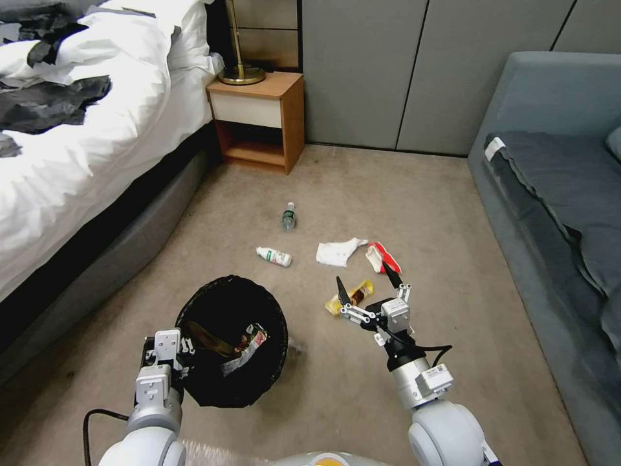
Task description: Pick up the trash bin, then pick up the garbage from the floor and place it into the trash bin.
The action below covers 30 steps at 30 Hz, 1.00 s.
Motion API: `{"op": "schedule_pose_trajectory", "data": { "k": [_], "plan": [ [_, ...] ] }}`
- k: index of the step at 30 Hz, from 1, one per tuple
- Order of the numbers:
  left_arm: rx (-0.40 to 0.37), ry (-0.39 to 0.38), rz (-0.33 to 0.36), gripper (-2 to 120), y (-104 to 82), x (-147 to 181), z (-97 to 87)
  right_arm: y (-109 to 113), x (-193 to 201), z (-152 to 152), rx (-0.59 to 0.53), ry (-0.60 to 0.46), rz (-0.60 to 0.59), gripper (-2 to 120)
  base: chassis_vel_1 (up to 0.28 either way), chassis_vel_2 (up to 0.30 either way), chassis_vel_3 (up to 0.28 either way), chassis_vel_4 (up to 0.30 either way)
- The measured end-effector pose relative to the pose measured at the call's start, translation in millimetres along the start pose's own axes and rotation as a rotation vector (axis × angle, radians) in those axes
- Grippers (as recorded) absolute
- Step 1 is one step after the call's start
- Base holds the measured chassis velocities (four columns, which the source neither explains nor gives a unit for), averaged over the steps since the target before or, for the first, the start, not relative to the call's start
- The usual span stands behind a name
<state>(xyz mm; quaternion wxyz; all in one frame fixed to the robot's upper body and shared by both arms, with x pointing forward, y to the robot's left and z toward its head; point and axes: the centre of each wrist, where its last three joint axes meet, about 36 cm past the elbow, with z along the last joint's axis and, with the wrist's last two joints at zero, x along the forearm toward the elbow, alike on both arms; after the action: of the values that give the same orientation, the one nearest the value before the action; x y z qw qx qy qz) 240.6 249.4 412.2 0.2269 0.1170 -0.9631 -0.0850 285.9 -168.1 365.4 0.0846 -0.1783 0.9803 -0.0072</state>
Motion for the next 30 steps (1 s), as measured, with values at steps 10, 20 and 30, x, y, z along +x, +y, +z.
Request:
{"op": "schedule_pose_trajectory", "data": {
  "k": [10,20,30],
  "plan": [
    [0.000,0.002,-0.004,0,1.7,0,0.3,1,-3,2,0.001,-0.009,-0.023,100,-0.064,0.068,0.055,-0.057],
    [0.007,-0.005,-0.019,0,9.3,-1,-4.2,-13,-8,23,0.056,0.043,-0.084,100,0.016,-0.009,-0.012,0.009],
    [0.013,-0.013,-0.021,0,10.0,-5,-10.9,-33,-4,74,0.118,0.321,-0.341,100,0.000,0.000,0.000,0.000]
  ]
}}
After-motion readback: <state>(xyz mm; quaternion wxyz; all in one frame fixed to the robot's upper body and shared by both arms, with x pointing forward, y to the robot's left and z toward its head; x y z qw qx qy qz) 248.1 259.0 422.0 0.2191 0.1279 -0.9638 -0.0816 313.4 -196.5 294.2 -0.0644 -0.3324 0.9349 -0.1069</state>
